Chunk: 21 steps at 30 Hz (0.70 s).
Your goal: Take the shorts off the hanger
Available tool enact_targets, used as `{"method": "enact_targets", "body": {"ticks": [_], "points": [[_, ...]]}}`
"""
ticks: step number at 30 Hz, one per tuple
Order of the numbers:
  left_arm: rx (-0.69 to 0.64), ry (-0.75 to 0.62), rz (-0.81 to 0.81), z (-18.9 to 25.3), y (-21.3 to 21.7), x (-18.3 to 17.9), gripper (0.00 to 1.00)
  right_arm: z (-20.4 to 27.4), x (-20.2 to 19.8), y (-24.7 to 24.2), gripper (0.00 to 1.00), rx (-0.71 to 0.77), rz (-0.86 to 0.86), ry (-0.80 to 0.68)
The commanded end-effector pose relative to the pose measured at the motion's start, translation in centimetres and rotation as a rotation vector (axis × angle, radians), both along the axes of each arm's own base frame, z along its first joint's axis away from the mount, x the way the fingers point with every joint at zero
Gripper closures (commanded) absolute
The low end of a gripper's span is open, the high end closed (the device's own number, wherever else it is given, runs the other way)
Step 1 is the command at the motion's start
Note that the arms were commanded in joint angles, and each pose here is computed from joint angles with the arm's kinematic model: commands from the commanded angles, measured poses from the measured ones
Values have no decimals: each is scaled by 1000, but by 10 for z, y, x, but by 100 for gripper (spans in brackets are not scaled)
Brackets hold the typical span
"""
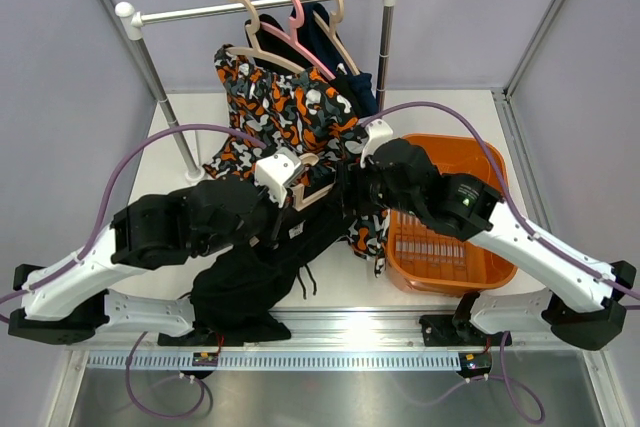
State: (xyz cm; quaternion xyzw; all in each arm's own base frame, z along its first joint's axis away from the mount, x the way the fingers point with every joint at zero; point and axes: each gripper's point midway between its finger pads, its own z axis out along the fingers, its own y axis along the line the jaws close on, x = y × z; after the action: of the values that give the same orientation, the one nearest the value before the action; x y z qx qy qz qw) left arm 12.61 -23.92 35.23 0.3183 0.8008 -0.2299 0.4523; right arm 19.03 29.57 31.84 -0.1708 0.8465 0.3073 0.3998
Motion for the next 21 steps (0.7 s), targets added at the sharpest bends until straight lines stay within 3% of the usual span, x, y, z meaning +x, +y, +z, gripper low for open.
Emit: {"method": "enact_targets", "body": {"ticks": [1, 2, 3, 6, 11, 21], "points": [[-160, -73, 4, 49, -1, 3, 100, 21, 12, 9, 42, 61, -64, -30], [-157, -79, 15, 49, 2, 4, 100, 24, 13, 7, 52, 60, -76, -37], [-154, -82, 27, 50, 9, 5, 100, 22, 18, 1, 72, 41, -116, -45], [-137, -95, 68, 49, 24, 8, 100, 27, 24, -16, 98, 8, -181, -79], [-153, -86, 88, 49, 48, 2, 100, 41, 47, -57, 100, -82, -354, -152], [-237, -46, -46, 48, 65, -29, 100, 34, 111, -81, 100, -125, -466, -146]]}}
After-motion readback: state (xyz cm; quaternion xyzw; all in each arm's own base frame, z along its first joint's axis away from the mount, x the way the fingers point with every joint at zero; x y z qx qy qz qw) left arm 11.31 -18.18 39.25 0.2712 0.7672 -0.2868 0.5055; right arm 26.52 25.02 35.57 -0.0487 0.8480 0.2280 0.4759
